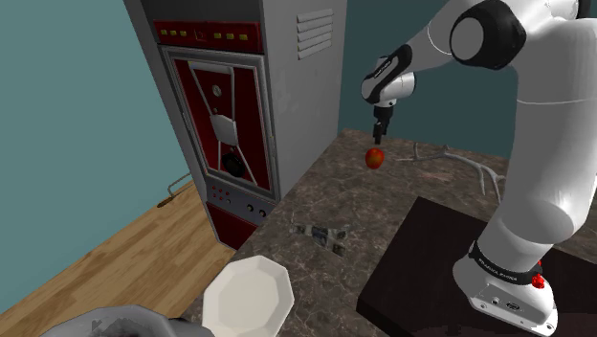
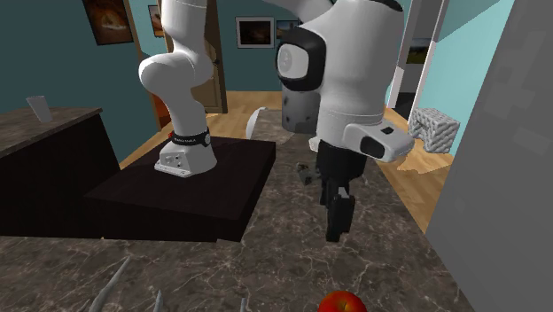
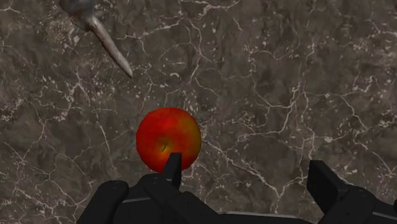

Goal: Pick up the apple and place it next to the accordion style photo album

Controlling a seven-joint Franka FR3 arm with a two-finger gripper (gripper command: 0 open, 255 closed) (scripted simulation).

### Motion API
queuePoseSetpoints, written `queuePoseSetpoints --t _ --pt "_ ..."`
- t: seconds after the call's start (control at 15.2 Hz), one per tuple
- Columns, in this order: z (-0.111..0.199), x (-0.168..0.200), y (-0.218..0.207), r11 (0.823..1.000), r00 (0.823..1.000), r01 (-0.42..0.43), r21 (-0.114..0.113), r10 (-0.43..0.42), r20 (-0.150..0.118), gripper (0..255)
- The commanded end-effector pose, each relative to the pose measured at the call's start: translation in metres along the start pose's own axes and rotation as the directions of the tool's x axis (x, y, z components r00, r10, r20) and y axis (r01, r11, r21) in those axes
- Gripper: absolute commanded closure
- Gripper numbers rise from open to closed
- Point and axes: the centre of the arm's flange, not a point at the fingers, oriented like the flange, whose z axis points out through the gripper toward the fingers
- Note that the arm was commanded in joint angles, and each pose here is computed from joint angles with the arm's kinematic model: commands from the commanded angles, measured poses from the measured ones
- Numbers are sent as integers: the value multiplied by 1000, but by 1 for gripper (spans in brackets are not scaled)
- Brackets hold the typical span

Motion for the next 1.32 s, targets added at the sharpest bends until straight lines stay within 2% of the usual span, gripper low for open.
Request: queuePoseSetpoints --t 0.0,0.4,0.86,1.25 --pt "15 5 21 1000 1000 -2 -5 2 0 0" --pt "59 28 77 1000 1000 -8 -17 8 3 0" --pt "96 28 78 1000 1000 -8 -17 8 3 0" --pt "99 28 78 1000 1000 -8 -17 8 3 0"
